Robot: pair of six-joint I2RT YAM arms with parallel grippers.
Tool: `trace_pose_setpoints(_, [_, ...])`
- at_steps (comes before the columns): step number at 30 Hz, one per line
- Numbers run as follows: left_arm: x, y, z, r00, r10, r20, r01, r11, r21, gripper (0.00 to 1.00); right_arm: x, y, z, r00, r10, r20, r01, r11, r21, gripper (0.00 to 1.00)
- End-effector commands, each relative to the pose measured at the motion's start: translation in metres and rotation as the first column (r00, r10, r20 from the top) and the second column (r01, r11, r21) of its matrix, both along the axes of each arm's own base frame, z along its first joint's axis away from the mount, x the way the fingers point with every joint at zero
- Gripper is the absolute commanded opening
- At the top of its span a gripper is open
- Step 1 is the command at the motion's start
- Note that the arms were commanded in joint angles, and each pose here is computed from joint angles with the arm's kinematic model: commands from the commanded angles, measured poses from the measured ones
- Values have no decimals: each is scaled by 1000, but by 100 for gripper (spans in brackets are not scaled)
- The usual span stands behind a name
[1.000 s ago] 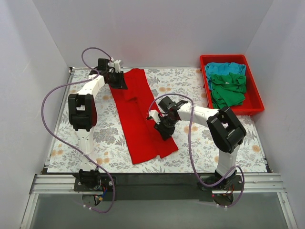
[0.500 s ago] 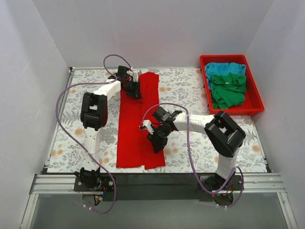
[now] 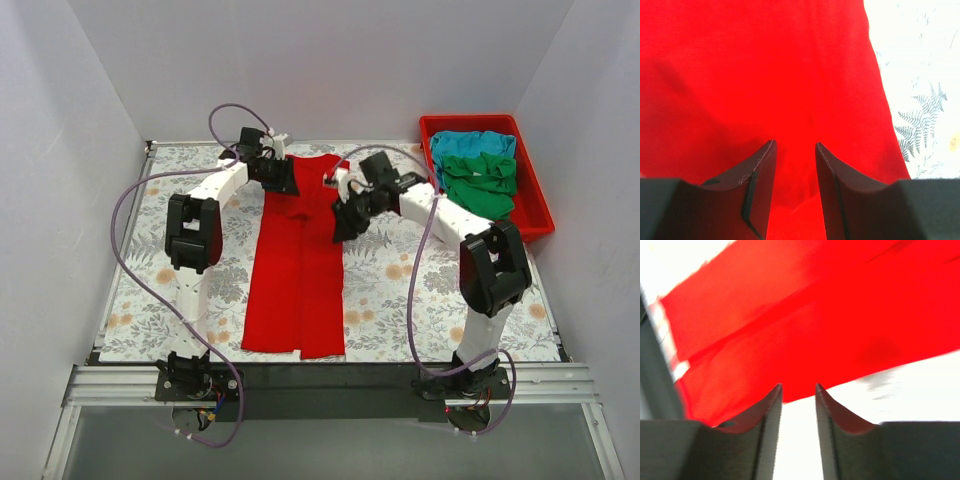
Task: Fold and stack the t-shirts
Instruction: Fold the tshirt
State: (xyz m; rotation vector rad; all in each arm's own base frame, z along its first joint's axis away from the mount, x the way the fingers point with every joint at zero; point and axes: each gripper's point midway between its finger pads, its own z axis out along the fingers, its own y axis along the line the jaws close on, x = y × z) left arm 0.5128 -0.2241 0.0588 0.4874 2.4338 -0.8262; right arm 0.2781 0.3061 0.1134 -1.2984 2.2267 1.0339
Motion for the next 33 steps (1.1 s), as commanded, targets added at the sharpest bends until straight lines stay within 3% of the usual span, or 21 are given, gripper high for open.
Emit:
trace_pose_setpoints(1, [10, 15, 76, 989, 14, 144, -7, 999, -50, 36, 65, -1, 21, 988, -102, 118, 102, 995, 4, 37])
trace_pose_setpoints(4, [9, 24, 64, 993, 45, 109, -41, 998, -38, 33, 113, 10, 15, 967, -221, 130, 227, 974, -30, 25])
trace_pose_setpoints(6, [3, 29, 51, 996, 55, 69, -52, 998, -38, 30, 136, 18, 27, 948, -274, 162, 280, 960, -12, 22])
trace_pose_setpoints(10, [-8, 37, 26, 997, 82, 5, -81, 996, -34, 27, 168, 22, -6, 928, -328, 179, 344, 936, -69, 17])
trace_pose_setpoints(18, [-27, 47, -7, 990, 118, -71, -118, 993, -3, 25, 188, 10, -64, 906, -369, 205, 406, 896, -181, 13])
trace_pose_setpoints(20, [-28, 45, -15, 989, 115, -91, -116, 993, -9, 25, 195, 4, -80, 895, -385, 225, 431, 876, -215, 8])
trace_pose_setpoints(25, [-15, 48, -40, 983, 142, -121, -140, 990, 22, 25, 228, -26, -100, 844, -463, 270, 526, 811, -255, 4])
trace_pose_setpoints(33, [24, 46, -41, 982, 175, -66, -175, 984, 5, 24, 263, -54, -98, 796, -508, 328, 590, 773, -233, 4])
